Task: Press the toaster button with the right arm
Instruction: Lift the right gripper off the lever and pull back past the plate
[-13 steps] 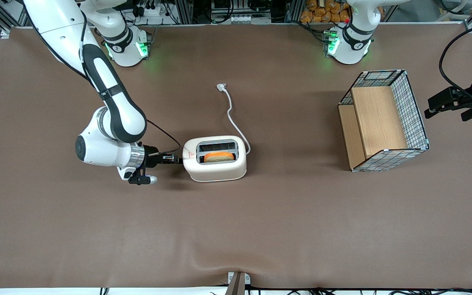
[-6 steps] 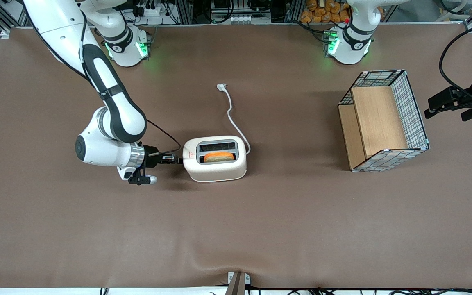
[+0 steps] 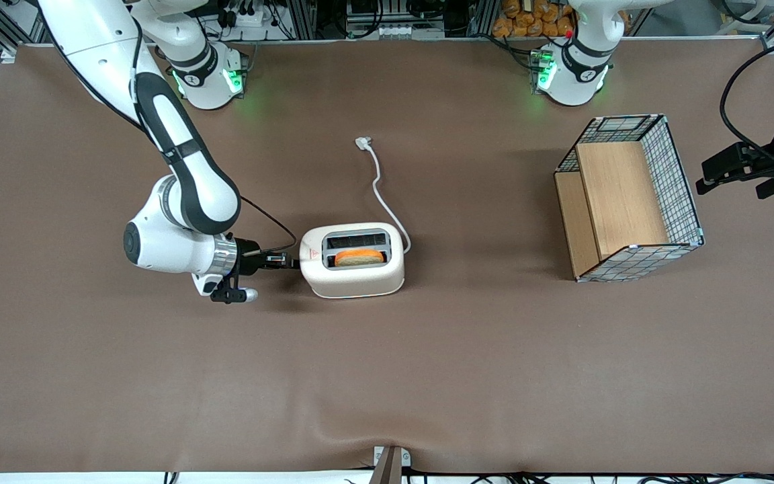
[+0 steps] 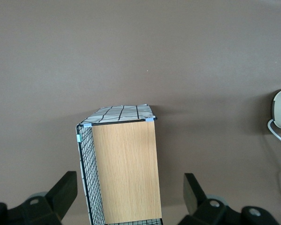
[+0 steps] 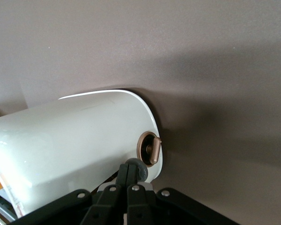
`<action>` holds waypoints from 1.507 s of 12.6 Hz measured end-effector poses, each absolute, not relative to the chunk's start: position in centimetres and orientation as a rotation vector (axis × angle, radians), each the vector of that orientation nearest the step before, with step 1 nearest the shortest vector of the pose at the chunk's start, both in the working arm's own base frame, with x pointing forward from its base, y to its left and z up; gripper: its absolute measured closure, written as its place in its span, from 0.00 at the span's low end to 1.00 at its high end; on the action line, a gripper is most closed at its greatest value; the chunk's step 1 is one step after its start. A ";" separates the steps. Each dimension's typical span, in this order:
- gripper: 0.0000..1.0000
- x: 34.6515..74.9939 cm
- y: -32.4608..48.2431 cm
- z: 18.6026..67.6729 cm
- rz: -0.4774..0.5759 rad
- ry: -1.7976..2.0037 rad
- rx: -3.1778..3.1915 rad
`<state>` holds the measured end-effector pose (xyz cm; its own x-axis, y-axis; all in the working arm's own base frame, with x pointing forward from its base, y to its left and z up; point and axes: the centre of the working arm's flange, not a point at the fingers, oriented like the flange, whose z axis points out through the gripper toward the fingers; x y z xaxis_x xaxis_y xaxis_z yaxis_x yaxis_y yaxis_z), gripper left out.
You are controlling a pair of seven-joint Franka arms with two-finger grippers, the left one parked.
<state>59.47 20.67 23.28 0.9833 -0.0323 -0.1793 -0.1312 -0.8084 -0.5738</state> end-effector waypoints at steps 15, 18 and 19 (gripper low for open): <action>0.48 63.4 16.7 27.1 0.239 0.112 -2.426; 0.12 64.7 16.4 29.1 0.202 0.015 -2.492; 0.01 65.5 16.2 30.7 0.179 -0.055 -2.539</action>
<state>65.52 16.19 30.70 0.9901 0.0788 -0.1164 -0.0003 -0.8266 -0.5627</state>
